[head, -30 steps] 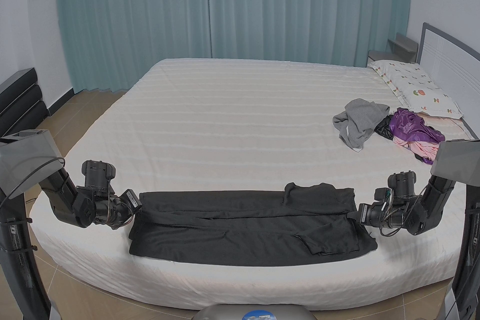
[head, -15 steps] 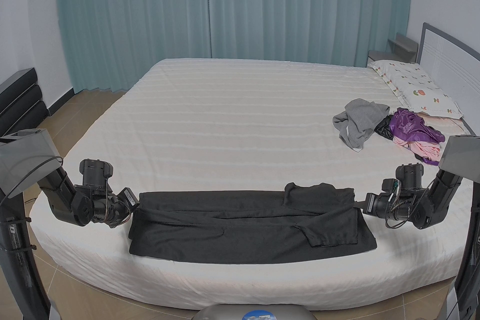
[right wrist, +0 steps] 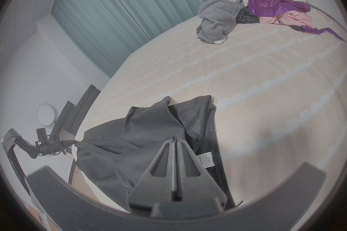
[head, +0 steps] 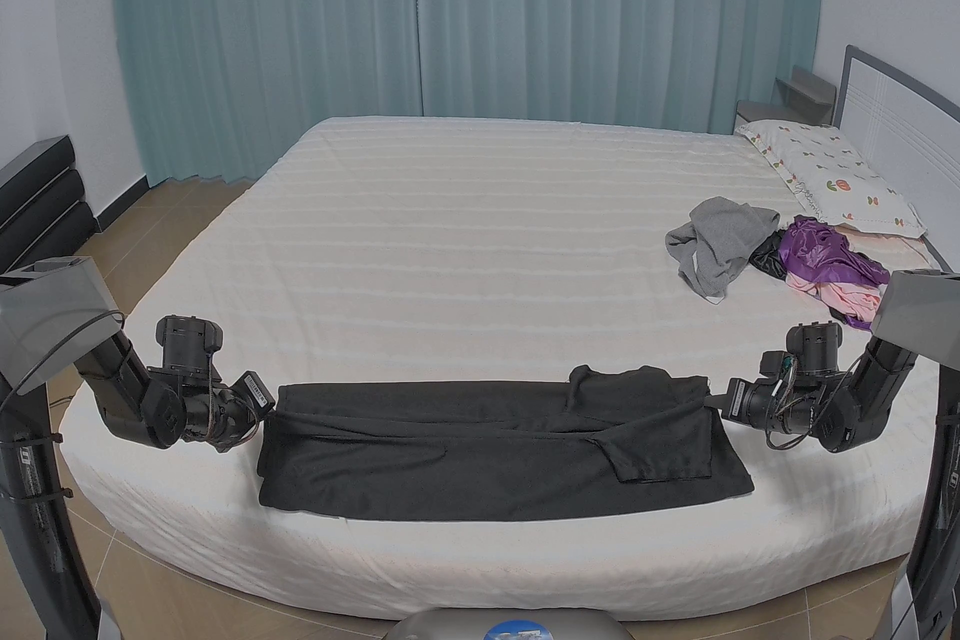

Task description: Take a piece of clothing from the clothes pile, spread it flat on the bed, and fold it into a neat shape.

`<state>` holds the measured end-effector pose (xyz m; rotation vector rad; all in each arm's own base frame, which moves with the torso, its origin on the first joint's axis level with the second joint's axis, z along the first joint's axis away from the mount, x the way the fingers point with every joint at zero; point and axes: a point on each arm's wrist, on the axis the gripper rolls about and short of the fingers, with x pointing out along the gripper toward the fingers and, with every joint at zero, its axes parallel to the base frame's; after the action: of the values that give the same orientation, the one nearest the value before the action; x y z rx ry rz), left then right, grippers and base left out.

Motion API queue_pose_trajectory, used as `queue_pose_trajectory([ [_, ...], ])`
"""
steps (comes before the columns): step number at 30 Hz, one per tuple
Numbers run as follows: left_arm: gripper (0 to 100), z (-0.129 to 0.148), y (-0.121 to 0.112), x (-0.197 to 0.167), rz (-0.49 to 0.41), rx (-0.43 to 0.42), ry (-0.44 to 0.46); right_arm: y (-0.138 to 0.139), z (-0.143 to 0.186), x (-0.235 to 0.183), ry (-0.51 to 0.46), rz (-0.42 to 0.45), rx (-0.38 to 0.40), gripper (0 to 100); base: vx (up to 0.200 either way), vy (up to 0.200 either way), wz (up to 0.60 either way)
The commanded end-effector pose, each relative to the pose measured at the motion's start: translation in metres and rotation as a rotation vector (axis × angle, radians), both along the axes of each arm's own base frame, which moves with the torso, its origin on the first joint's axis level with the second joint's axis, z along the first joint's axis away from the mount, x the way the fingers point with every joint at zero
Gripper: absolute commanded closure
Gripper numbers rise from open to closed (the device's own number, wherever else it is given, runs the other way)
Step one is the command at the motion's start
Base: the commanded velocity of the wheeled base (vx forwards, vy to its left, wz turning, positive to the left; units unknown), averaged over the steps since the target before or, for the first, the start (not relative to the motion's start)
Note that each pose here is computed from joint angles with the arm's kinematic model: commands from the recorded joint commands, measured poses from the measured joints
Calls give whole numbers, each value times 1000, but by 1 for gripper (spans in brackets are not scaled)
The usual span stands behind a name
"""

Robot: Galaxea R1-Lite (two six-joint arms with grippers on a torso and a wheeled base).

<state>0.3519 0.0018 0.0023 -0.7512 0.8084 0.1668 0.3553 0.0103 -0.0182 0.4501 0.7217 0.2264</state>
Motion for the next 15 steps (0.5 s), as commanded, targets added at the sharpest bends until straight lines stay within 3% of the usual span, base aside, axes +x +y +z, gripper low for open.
queue_pose_trajectory([
  [1, 100, 2, 2, -1, 8, 0, 3, 2, -6, 2, 12, 5, 1, 100, 0, 0, 0],
  [15, 100, -8, 1, 0, -2, 2, 72, 2, -11, 2, 23, 3, 3, 100, 0, 0, 0],
])
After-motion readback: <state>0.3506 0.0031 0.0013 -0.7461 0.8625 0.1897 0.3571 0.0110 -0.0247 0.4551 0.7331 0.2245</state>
